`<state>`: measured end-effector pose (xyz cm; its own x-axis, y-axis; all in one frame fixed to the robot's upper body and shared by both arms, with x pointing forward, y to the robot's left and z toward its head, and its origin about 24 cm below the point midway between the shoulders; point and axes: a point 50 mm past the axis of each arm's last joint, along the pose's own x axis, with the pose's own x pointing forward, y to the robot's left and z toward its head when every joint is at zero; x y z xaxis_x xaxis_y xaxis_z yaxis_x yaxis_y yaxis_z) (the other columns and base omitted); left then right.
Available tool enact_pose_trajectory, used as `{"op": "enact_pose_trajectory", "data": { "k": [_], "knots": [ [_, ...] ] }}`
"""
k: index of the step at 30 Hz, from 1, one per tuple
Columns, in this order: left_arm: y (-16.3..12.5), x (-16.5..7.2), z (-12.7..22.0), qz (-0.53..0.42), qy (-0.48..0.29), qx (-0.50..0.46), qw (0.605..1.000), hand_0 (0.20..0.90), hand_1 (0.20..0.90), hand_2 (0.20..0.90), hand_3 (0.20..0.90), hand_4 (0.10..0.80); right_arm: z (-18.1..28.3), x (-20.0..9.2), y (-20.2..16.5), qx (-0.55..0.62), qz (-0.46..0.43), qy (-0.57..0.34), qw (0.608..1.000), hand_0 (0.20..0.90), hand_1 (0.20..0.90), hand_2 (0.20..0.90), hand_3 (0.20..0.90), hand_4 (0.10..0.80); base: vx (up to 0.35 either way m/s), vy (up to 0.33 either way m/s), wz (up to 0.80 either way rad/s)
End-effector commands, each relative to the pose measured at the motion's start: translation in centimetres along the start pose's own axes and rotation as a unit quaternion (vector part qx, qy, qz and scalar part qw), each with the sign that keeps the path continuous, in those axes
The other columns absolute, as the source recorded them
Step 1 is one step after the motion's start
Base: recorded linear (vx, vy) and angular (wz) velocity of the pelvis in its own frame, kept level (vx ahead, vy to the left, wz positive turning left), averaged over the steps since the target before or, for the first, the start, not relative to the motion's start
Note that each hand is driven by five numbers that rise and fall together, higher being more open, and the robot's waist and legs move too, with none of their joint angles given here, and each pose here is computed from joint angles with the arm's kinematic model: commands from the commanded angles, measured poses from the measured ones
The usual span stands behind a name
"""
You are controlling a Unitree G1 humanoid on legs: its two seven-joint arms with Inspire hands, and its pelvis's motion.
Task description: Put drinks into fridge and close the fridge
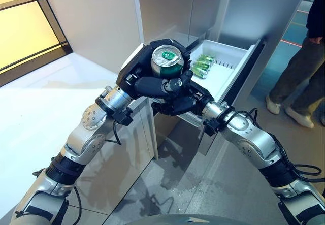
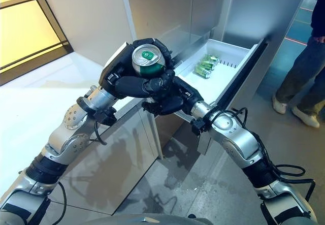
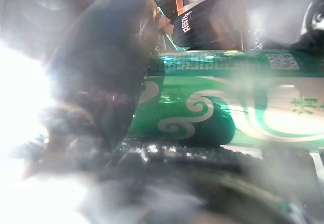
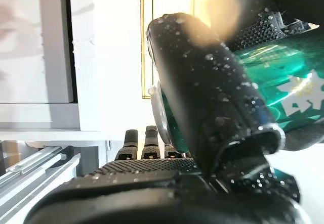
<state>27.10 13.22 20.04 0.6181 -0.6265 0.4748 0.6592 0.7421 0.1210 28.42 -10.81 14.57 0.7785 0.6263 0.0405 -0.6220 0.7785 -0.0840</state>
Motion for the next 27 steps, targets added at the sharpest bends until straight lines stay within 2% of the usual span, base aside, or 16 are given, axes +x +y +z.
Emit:
{"op": "enact_pose_trajectory", "data": {
  "k": [1, 16, 27],
  "knots": [
    [-1.0, 3.5, 6.1, -0.048, -0.162, 0.019, 0.985, 0.3, 0.3, 0.3, 0.2, 0.1, 8.4, 1.0, 0.3, 0.019, 0.016, -0.207, 0.978, 0.9, 0.9, 0.9, 0.9, 0.8, 0.0, 0.0, 0.0],
    [-0.5, 3.5, 5.3, -0.034, -0.14, 0.028, 0.989, 0.3, 0.3, 0.3, 0.2, 0.1, 7.5, 1.1, 2.0, 0.083, 0.123, -0.164, 0.975, 0.9, 0.9, 0.9, 0.9, 0.8, 0.0, 0.0, 0.0],
    [-0.1, 3.5, 4.5, -0.03, -0.121, 0.026, 0.992, 0.3, 0.3, 0.3, 0.2, 0.1, 8.3, 1.3, 1.7, 0.069, 0.114, -0.17, 0.976, 0.9, 0.9, 0.9, 0.9, 0.8, 0.0, 0.0, 0.0]
  ]
}}
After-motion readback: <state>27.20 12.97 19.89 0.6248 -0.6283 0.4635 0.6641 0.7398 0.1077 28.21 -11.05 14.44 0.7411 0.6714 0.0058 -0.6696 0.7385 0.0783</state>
